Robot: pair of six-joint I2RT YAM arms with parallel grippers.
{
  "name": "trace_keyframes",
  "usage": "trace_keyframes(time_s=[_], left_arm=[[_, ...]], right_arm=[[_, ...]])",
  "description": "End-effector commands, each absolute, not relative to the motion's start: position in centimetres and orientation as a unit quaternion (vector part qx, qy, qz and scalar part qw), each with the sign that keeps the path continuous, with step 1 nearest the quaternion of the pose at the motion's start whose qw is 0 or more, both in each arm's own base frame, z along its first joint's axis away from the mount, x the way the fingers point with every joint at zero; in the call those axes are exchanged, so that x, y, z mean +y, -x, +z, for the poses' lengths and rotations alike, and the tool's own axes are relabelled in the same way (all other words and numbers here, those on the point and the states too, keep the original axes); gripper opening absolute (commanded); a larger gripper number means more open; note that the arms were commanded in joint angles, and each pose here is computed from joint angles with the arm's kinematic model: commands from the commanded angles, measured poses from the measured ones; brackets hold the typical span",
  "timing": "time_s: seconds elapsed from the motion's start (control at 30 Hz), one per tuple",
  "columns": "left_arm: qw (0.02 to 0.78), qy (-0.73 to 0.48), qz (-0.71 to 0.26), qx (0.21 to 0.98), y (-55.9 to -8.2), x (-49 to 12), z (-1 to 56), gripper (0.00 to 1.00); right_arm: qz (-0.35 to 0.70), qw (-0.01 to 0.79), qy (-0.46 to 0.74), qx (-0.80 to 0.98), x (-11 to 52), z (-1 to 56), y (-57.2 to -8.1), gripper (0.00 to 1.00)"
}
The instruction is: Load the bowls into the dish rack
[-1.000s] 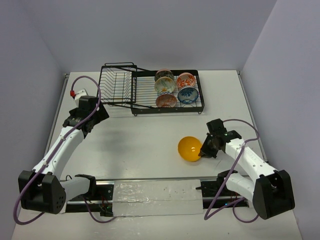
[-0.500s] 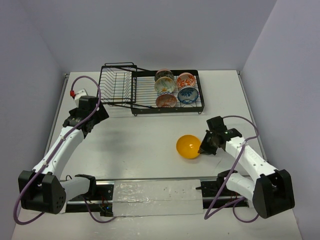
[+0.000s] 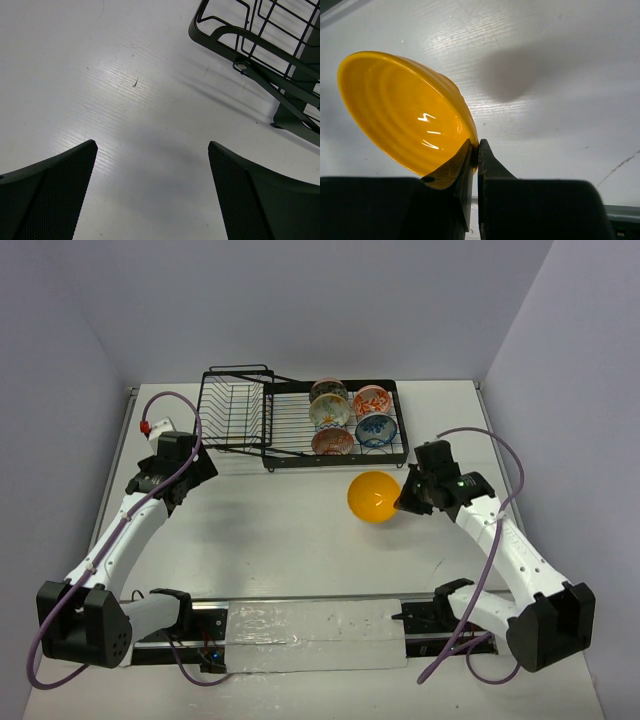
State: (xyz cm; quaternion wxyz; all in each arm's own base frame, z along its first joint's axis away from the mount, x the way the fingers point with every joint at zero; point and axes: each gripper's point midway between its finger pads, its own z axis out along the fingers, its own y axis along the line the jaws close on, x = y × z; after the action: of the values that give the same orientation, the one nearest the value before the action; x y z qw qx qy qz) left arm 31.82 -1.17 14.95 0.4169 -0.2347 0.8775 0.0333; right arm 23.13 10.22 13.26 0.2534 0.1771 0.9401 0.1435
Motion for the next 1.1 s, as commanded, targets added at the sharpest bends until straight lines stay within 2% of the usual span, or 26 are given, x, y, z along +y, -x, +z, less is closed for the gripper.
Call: trace_keyframes(time_s=[0.0,0.37,0.5,0.53,0.6,0.63,0.7,0.73,0.77,0.83,1.07], left_arm=[[0.429,0.242,0.039,0.869,-32.1,-0.9,15.9,0.98],[0.439,0.246,0.039,0.863,-32.0,-0.7,16.5,0.98],[0.441,0.25,0.043,0.861,-31.9,-0.5,16.6,0.99],[0.441,0.251,0.043,0.861,-31.9,-0.4,16.7,0.99],[0.442,0.254,0.048,0.859,-31.8,-0.2,16.8,0.99],[0.443,0.255,0.049,0.858,-31.8,-0.1,16.8,0.99],[0.447,0.258,0.049,0.855,-31.8,0.0,17.0,0.99],[0.446,0.258,0.049,0.855,-31.8,0.0,17.0,0.99],[0.446,0.259,0.05,0.855,-31.7,0.0,17.0,0.99],[0.445,0.261,0.052,0.855,-31.7,0.1,16.9,0.99],[0.442,0.26,0.051,0.857,-31.8,0.0,16.6,0.99]], right_arm=[[0.141,0.278,-0.149,0.938,10.9,15.4,-24.9,0.0],[0.171,0.325,-0.098,0.925,16.1,22.9,-32.1,0.0],[0.179,0.315,-0.077,0.929,19.4,23.7,-35.4,0.0],[0.195,0.331,-0.07,0.921,20.6,25.7,-36.4,0.0],[0.188,0.311,-0.063,0.93,22.1,24.6,-38.1,0.0],[0.207,0.328,-0.056,0.92,23.3,26.8,-39.2,0.0],[0.203,0.303,-0.052,0.93,24.8,25.3,-40.8,0.0],[0.226,0.324,-0.047,0.918,25.9,27.8,-41.8,0.0],[0.222,0.307,-0.045,0.925,26.9,26.0,-43.0,0.0],[0.245,0.318,-0.042,0.915,28.2,28.1,-44.0,0.0],[0.302,0.313,-0.036,0.9,31.5,27.1,-46.3,0.0]])
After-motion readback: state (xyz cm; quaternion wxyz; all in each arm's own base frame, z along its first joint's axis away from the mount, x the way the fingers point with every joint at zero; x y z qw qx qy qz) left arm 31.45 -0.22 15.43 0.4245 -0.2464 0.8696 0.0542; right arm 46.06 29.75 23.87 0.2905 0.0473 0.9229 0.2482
